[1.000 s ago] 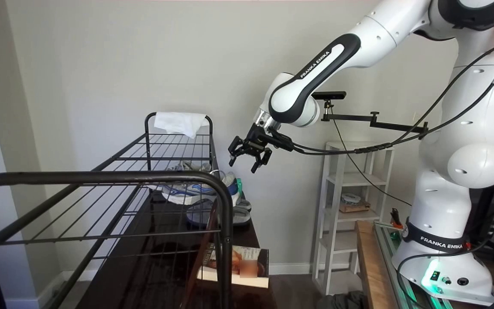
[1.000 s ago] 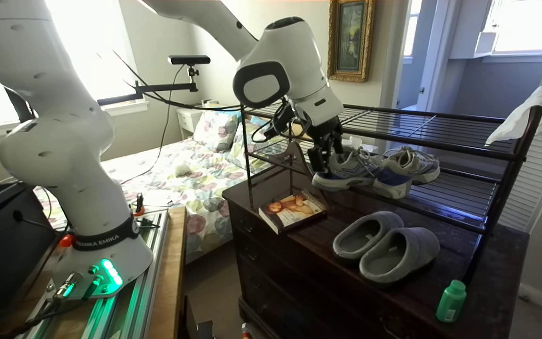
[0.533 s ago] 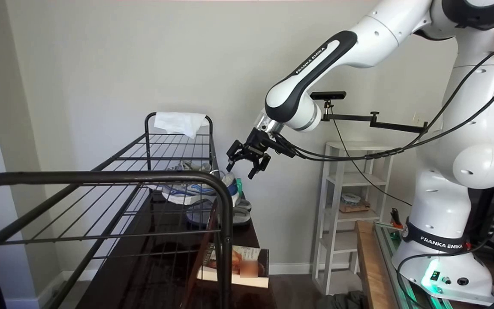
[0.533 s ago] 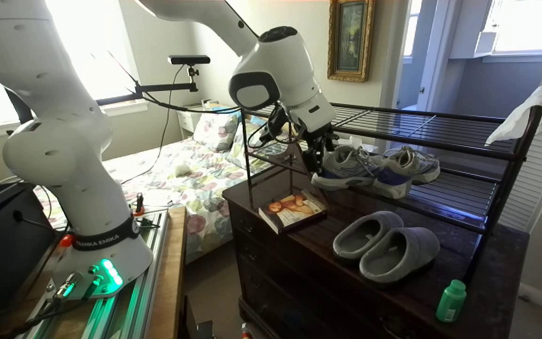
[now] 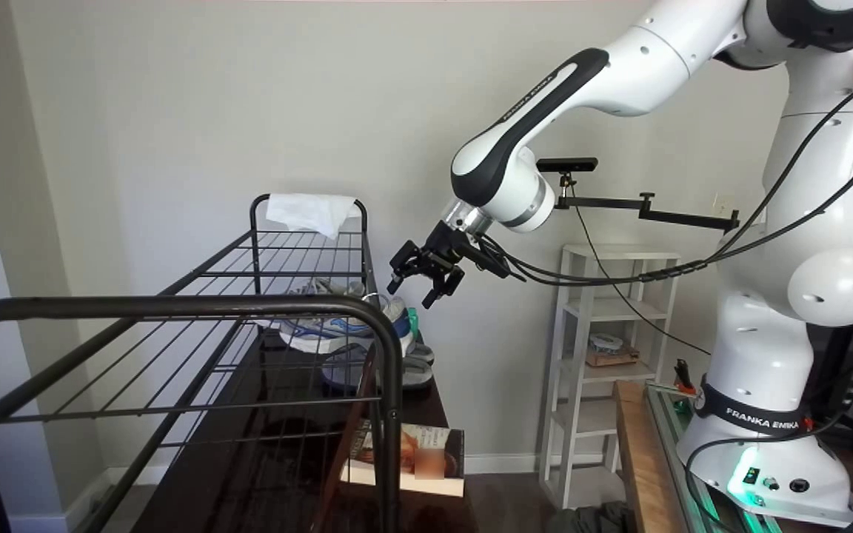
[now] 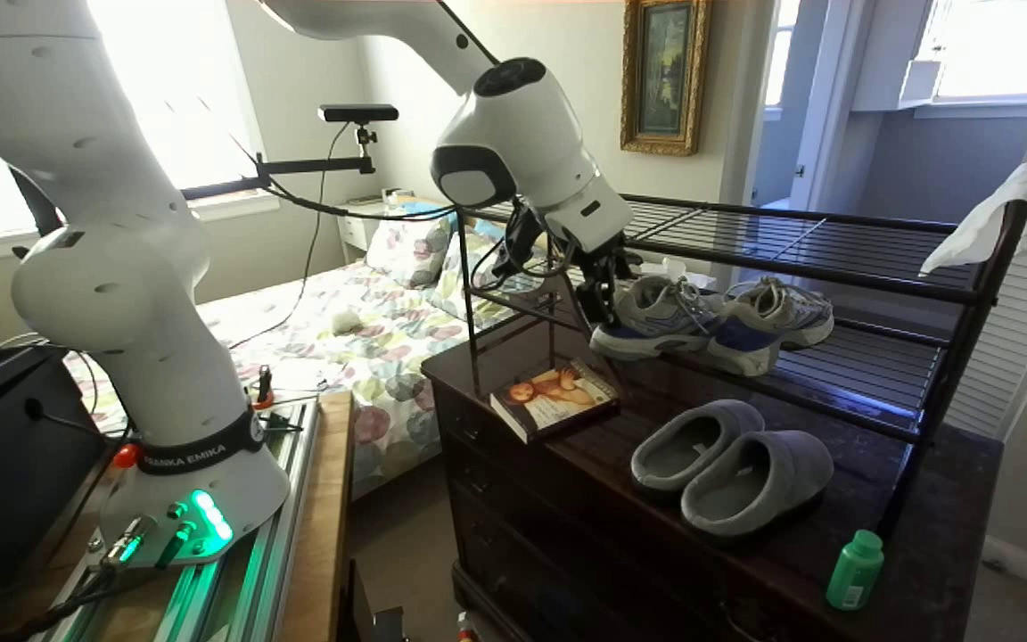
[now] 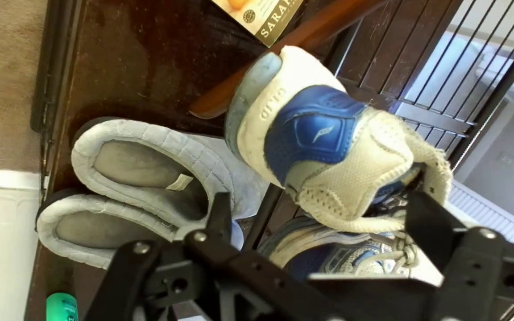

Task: Put a shoe on the top stand and put the green bottle in the shoe

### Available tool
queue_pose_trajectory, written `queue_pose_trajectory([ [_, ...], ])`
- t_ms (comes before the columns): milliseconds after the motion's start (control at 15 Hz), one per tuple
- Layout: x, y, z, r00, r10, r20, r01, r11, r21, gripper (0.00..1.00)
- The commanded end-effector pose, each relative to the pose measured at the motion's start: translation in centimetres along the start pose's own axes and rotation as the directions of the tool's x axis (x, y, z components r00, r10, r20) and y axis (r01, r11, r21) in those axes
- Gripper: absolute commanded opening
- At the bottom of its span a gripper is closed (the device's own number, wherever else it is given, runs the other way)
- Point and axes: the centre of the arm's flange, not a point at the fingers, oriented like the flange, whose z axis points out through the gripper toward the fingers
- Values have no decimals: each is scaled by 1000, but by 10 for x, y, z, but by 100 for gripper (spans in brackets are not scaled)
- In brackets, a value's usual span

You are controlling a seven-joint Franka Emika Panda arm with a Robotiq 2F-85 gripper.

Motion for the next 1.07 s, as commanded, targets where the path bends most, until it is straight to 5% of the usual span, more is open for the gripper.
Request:
queue_pose_trajectory([
  [0, -4, 15, 21, 999, 7, -38, -7, 1000, -4, 100],
  [533, -15, 37, 62, 998, 19, 53, -12, 990, -143, 100],
  [600, -15, 39, 66, 998, 20, 61, -10, 988, -154, 75],
  [1000, -11, 47, 73, 997, 13, 74, 0, 984, -178, 38],
])
